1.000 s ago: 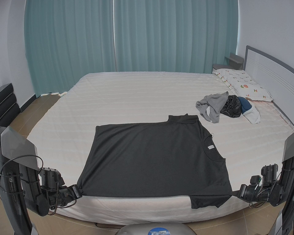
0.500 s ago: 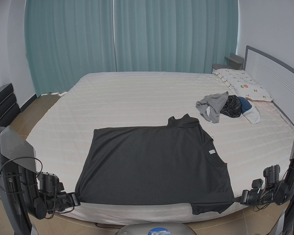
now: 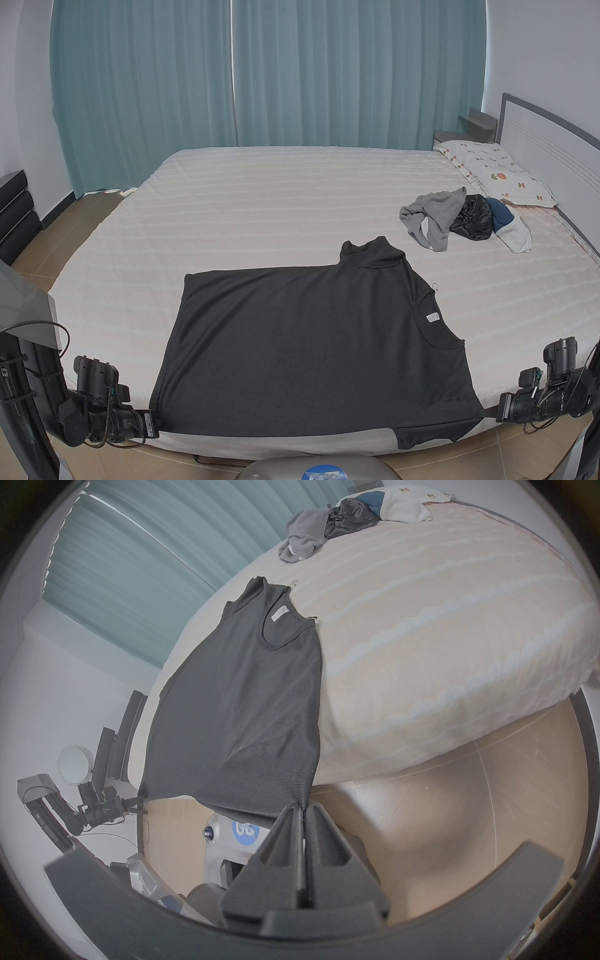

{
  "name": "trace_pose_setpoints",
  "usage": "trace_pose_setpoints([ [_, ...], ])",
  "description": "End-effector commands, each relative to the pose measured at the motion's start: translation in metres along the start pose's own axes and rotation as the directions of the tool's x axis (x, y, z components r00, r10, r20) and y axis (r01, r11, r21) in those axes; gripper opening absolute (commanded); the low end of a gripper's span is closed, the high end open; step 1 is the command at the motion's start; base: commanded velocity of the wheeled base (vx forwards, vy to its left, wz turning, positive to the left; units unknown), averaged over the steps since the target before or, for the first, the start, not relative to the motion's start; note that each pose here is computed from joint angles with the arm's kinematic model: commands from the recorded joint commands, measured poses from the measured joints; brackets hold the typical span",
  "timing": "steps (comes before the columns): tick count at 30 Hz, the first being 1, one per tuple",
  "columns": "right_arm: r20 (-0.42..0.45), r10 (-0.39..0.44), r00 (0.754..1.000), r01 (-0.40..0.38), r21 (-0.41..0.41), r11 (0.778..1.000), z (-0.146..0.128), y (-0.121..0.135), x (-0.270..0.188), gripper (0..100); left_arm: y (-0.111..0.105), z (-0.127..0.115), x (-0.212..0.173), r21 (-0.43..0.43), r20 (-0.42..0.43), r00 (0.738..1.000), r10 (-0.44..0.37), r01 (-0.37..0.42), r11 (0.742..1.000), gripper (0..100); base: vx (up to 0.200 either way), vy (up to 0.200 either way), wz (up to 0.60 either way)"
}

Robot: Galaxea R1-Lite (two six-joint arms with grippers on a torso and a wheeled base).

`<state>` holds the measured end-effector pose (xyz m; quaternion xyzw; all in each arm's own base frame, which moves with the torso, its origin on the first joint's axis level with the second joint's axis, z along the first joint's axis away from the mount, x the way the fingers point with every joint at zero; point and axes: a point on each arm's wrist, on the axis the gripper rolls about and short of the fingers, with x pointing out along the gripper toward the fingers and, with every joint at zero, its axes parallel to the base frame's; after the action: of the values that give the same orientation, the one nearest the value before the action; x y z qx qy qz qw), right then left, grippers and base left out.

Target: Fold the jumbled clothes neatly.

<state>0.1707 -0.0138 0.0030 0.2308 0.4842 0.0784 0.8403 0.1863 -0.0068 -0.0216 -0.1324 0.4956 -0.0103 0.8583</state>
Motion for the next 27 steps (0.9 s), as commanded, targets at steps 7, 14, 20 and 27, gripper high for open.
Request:
trace_pose_setpoints([
  [7, -0.048, -0.013, 0.999, 0.009, -0.082, 0.997, -0.013, 0.005, -0.019, 0, 0.001, -0.008, -0.016, 0.056, -0.051, 0.998, 0.023, -0.02, 0.998, 0, 0.0, 0.0, 0.0],
  [14, -0.055, -0.016, 0.998, 0.011, -0.094, 0.996, -0.016, 0.006, -0.023, 0, 0.003, -0.015, -0.022, 0.117, -0.124, 0.991, 0.04, -0.025, 0.993, 0, 0.0, 0.0, 0.0],
  [20, -0.049, -0.014, 0.999, 0.007, -0.135, 0.991, -0.017, 0.008, -0.028, 0, 0.002, -0.012, -0.026, 0.112, -0.088, 0.996, 0.035, -0.025, 0.993, 0, 0.0, 0.0, 0.0],
  [27, 0.053, 0.02, 0.998, -0.01, -0.172, 0.985, 0.006, 0.014, -0.028, 0, 0.001, 0.011, -0.032, 0.033, 0.078, 0.997, 0.003, -0.006, 0.999, 0, 0.0, 0.0, 0.0],
])
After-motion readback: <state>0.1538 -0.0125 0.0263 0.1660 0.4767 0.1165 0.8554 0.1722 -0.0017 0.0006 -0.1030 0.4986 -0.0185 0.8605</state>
